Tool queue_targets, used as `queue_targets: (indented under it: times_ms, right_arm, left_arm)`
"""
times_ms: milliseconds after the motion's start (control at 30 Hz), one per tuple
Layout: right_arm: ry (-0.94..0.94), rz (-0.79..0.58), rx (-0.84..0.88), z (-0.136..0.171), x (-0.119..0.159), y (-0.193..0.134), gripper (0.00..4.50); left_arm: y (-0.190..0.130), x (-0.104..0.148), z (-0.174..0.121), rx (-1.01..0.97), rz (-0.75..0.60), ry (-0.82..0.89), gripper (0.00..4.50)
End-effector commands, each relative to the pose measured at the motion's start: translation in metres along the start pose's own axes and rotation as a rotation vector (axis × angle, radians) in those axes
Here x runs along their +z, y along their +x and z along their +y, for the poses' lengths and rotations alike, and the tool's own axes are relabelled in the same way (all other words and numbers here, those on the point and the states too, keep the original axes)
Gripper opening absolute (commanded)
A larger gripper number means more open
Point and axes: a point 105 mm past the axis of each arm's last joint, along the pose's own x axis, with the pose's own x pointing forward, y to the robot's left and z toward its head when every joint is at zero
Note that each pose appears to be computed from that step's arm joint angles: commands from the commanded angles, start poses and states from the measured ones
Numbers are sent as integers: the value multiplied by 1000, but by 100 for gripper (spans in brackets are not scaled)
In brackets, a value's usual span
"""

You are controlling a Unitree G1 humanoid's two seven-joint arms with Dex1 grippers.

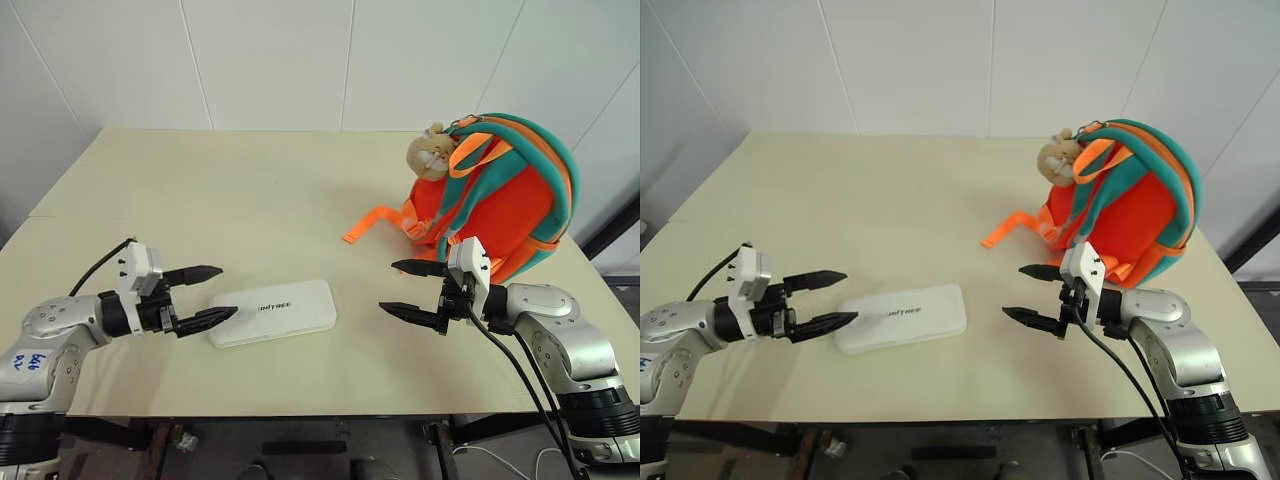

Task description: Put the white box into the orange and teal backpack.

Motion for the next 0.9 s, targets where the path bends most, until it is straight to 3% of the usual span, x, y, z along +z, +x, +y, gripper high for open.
queue_targets:
  times_ms: [33, 233, 333, 467, 600, 733, 800, 900]
  right_arm:
    - [-40, -23, 21, 1, 10, 4, 450]
    - [-25, -9, 27, -6, -6, 17, 450]
    - [-46, -9, 54, -8, -9, 28, 450]
    - [-68, 0, 96, -6, -19, 45, 357]
    - [-87, 26, 111, -12, -34, 58, 220]
    - [-105, 55, 102, -24, -42, 69, 78]
    - [-121, 80, 93, -29, -45, 74, 5]
    - [-110, 72, 107, -27, -46, 80, 2]
  left_arm:
    - [-2, 14, 3, -5, -10, 52, 448]
    - [-7, 12, 1, 48, -19, 51, 448]
    - [-22, 4, 7, 97, 10, 39, 388]
    - [-46, -5, 22, 219, 47, 38, 270]
    - [-62, -24, 26, 314, 96, 3, 141]
    - [-60, -53, 10, 291, 156, -76, 9]
    - [-49, -66, -3, 223, 189, -121, 0]
    - [-37, -78, -5, 202, 225, -133, 0]
